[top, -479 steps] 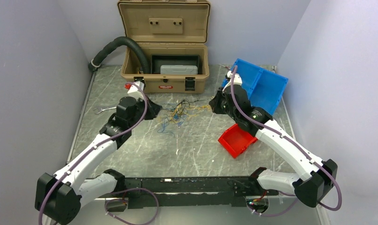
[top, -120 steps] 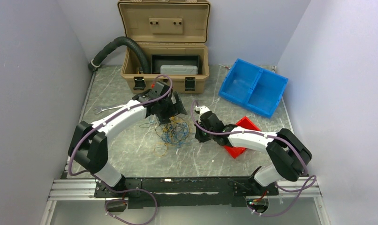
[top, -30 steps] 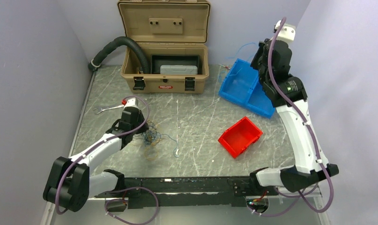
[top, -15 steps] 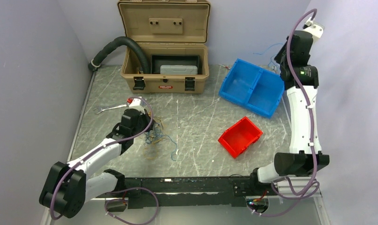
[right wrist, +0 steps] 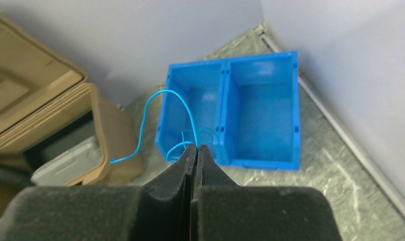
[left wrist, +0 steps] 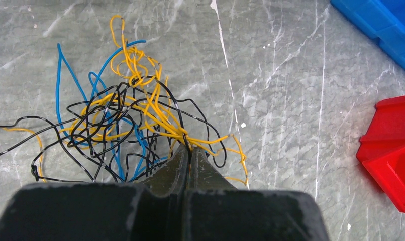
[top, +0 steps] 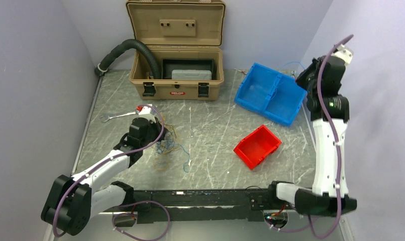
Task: Untangle the cables
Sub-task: Place the cable in the bin.
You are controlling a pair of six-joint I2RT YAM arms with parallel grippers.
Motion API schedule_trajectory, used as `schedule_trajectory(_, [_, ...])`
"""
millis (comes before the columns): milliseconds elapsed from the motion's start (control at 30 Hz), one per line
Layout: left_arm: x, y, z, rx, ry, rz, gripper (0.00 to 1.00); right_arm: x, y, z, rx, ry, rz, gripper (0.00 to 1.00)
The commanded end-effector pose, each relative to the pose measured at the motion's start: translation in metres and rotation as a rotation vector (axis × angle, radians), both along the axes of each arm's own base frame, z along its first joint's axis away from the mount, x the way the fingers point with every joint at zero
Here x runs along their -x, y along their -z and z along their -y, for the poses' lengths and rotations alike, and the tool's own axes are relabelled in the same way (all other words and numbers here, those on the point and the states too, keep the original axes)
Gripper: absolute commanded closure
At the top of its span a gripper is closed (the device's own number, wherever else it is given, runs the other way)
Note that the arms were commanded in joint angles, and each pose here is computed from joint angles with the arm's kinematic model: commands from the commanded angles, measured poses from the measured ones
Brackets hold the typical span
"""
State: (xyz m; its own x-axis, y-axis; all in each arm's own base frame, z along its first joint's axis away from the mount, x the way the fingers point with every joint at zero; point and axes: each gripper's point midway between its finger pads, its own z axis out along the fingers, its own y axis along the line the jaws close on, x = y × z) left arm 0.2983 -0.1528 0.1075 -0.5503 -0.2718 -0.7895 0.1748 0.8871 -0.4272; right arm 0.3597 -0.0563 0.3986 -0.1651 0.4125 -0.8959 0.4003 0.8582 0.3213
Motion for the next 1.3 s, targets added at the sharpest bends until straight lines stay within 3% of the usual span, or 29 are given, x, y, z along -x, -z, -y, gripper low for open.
schedule_trajectory(0, [-0.007,-0.016,0.007,0.022,0.022,0.062,1.0,0.033,-0.002,-0.034,-0.136,-0.115,0.054,1.0])
schedule_trajectory(300, [-0.006,-0.012,0.007,0.023,0.008,0.035,1.0,0.103,0.028,-0.086,-0.294,-0.318,-0.05,1.0])
schedule_trajectory(833, [-0.005,-0.014,0.008,0.03,0.013,0.034,1.0,0.205,0.046,-0.105,-0.331,-0.369,-0.198,1.0])
schedule_trajectory(1267, [-0.004,-0.015,0.011,0.03,0.019,0.041,1.0,0.261,-0.002,-0.116,-0.248,-0.449,-0.013,1.0])
